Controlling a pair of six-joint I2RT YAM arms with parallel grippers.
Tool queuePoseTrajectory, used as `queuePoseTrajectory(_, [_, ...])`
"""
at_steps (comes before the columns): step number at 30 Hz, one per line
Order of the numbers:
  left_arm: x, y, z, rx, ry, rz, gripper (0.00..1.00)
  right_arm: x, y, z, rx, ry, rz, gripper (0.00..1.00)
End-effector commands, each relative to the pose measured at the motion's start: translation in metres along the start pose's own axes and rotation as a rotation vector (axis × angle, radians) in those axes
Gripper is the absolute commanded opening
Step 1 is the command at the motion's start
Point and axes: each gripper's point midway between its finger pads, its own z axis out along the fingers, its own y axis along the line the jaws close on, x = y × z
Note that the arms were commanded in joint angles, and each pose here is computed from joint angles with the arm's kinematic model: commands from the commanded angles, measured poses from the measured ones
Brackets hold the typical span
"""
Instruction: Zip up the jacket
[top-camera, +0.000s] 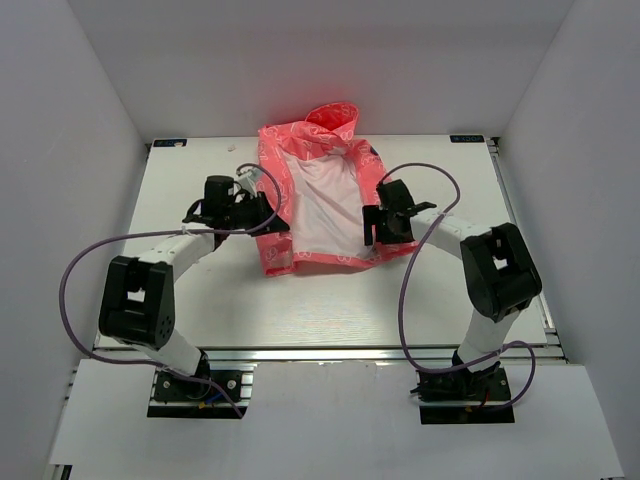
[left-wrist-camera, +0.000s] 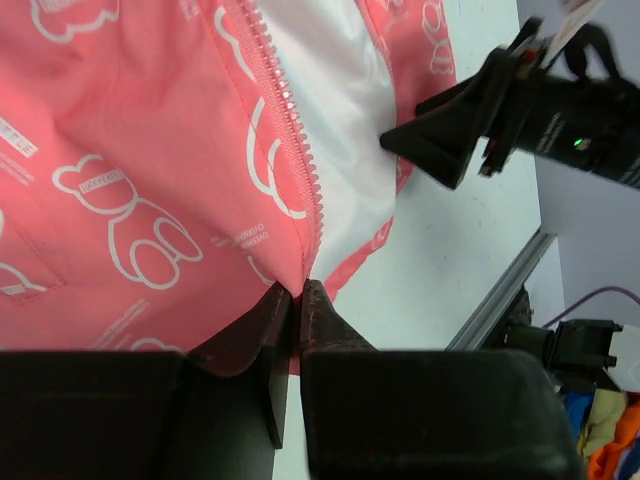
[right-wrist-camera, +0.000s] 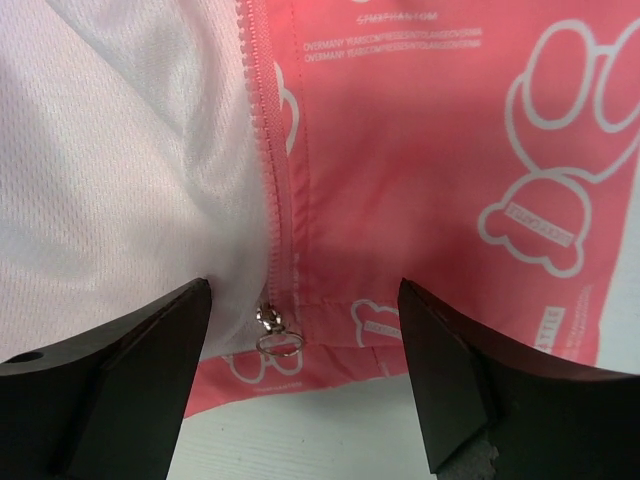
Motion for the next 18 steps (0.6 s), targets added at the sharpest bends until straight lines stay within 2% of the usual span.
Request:
queuePoseTrajectory(1, [-0.028,-0.013,-0.024,-0.088,-0.055,0.060,0.18,-0.002,0.007,0.005,-0.037,0.010,0.015,0.80])
queuePoseTrajectory(5, [-0.043,-0.018,-0.041,-0.173,-0.061,0.073,0.18,0.015,-0.001,0.014,0.003,0.051,0.026,0.71])
queuePoseTrajectory(6, [-0.047,-0.020,-0.045,-0.183,-0.070,0.076,0.17,0.017,-0.003,0.015,0.015,0.054,0.026,0.61])
queuePoseTrajectory(8, [-0.054,-0.031,-0.052,-0.181,-0.076,0.089,0.16,0.019,-0.006,0.016,0.030,0.061,0.026,0.49])
queuePoseTrajectory(9, [-0.057,-0.037,-0.055,-0.170,-0.085,0.093,0.16,0.019,-0.008,0.016,0.040,0.056,0.029,0.38])
queuePoseTrajectory(10, [-0.063,-0.047,-0.061,-0.152,-0.108,0.107,0.15,0.017,-0.008,0.014,0.040,0.047,0.028,0.35])
queuePoseTrajectory(11, [-0.067,-0.062,-0.065,-0.098,-0.114,0.126,0.15,0.015,-0.008,0.012,0.040,0.037,0.032,0.25])
queuePoseTrajectory(14, [-0.077,-0.105,-0.076,0.031,-0.152,0.196,0.15,0.006,-0.006,0.006,0.028,-0.001,0.035,0.12])
queuePoseTrajectory(18, [-0.074,-0.156,-0.085,0.135,-0.159,0.293,0.14,0.005,0.004,0.006,-0.026,0.007,0.036,0.00])
